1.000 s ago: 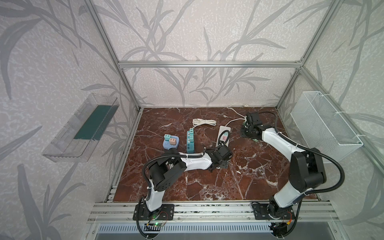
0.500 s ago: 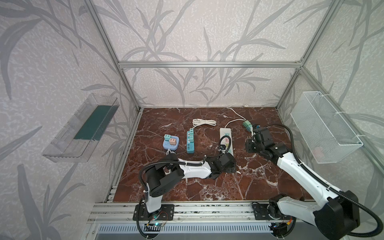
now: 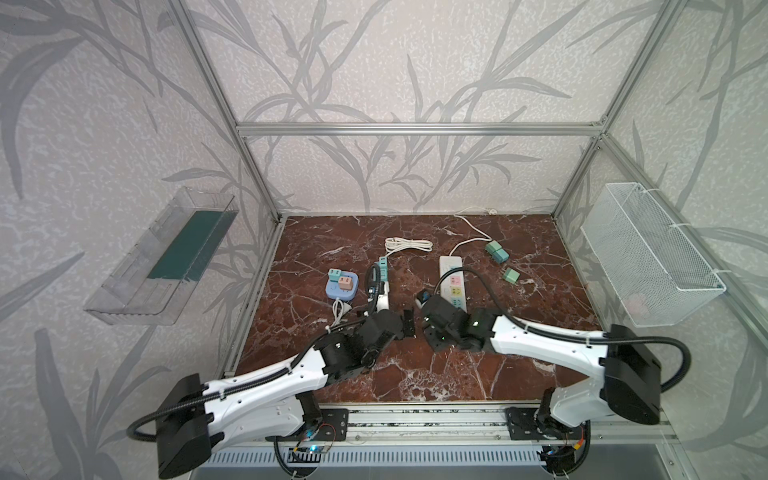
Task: Insert the plug
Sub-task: 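Carry the pink adapter toward the left gripper and set it down, then grasp the pink adapter with the left gripper while right gripper draws back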
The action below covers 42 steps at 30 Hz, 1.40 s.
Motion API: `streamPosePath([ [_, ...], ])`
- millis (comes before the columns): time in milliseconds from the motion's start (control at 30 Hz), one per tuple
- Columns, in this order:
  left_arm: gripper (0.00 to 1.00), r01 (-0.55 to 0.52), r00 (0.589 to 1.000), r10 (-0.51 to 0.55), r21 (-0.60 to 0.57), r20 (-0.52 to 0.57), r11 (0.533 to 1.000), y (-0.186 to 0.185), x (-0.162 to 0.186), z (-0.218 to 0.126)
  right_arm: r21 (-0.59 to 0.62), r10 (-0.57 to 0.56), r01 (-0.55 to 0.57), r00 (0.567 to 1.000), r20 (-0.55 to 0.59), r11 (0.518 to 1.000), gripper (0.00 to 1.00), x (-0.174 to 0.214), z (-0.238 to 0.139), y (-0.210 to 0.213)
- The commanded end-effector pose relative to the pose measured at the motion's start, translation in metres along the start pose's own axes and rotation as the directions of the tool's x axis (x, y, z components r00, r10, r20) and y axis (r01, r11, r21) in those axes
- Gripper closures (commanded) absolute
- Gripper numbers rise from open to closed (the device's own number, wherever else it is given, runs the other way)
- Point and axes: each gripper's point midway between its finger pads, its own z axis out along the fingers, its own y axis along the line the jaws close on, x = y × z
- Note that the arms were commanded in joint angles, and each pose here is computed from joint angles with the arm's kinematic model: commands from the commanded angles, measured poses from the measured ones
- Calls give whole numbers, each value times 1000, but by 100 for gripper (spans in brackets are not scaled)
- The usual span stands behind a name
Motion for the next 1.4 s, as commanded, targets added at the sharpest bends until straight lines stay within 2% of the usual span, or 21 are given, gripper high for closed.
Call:
streamPosePath([
  [0, 1, -63, 998, 63, -146, -4, 987, 47, 6, -12, -98, -17, 20, 999, 31, 995, 66, -10, 17, 37],
  [67, 1, -51, 999, 53, -141, 10, 989, 56, 6, -16, -172, -63, 63, 998, 8, 983, 65, -1, 34, 62],
  [133, 1, -53, 998, 56, -108, 22, 993, 57, 7, -18, -177, -117, 114, 993, -10, 978, 63, 7, 42, 72],
  [233, 1, -49, 997, 52, -68, 52, 996, 56, 8, -20, -169, -149, 140, 988, -45, 976, 53, 21, 49, 72],
  [367, 0, -49, 995, 55, -76, 79, 996, 62, 7, -22, -155, -185, 169, 978, -94, 973, 33, 36, 50, 64],
  [433, 1, -59, 995, 65, -76, 78, 995, 62, 6, -22, -148, -193, 177, 976, -102, 973, 29, 40, 47, 60],
  [600, 1, -74, 995, 79, -72, 62, 995, 58, 6, -19, -44, -172, 168, 980, -105, 985, 29, 41, 42, 33],
  [800, 1, -48, 997, 49, -24, 59, 999, 45, 9, -11, -28, -164, 163, 984, -74, 986, 32, 29, 42, 20],
  [1000, 1, -35, 997, 37, -44, 65, 998, 46, 9, -6, 24, -81, 81, 996, -25, 996, 32, 9, 34, -13],
  [1100, 1, -40, 997, 42, -37, 59, 999, 42, 9, -4, 26, -90, 90, 996, -3, 996, 32, 5, 26, -16],
  [1233, 1, -79, 995, 79, -14, 56, 997, 37, 12, 1, -27, -55, 57, 997, 46, 998, 32, -3, 2, -11],
  [1333, 1, -154, 988, 154, 24, -20, 988, 27, 21, 5, -30, -17, 21, 994, 111, 999, 32, -7, -22, -18],
  [1367, 1, -183, 981, 184, 25, -55, 983, 25, 26, 7, -2, 25, -25, 991, 133, 1000, 32, -9, -28, -35],
])
